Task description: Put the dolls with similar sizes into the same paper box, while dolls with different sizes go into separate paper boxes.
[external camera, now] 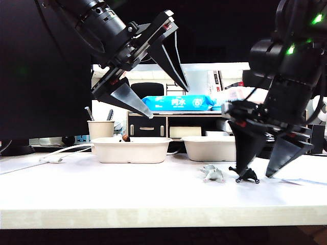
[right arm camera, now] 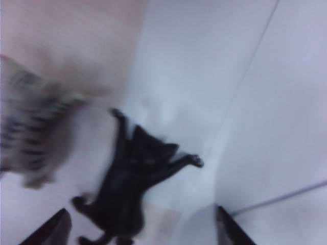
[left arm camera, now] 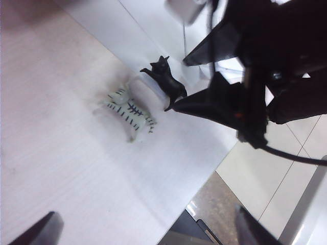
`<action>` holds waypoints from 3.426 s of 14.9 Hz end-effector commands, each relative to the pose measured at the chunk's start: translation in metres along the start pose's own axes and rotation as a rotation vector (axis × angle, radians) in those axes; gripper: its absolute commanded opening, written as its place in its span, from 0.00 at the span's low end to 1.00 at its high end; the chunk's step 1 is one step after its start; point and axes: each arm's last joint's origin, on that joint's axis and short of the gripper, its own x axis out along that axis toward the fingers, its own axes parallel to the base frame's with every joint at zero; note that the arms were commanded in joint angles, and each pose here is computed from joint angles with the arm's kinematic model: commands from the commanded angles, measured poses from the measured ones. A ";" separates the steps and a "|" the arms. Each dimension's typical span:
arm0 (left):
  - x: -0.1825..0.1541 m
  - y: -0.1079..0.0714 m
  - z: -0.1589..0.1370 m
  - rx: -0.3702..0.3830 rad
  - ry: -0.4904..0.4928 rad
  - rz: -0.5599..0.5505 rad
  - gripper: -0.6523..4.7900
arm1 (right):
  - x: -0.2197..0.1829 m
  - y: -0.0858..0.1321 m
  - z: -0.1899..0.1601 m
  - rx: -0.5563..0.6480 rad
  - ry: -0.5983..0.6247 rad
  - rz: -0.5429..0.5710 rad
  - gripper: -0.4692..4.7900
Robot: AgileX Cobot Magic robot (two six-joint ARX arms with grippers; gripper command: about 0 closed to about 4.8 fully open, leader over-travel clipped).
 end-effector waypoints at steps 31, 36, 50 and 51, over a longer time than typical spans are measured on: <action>-0.002 0.001 0.002 0.061 -0.015 0.043 1.00 | -0.037 0.048 -0.010 0.152 0.054 0.169 0.69; -0.002 0.002 -0.002 0.059 0.022 0.049 1.00 | -0.029 0.044 -0.002 0.167 -0.027 0.100 0.72; -0.002 0.002 -0.004 0.054 0.043 0.053 1.00 | 0.035 0.034 -0.021 0.342 0.004 0.153 0.70; -0.002 0.002 -0.004 0.054 0.043 0.054 1.00 | 0.040 0.033 -0.022 0.333 0.019 0.154 0.70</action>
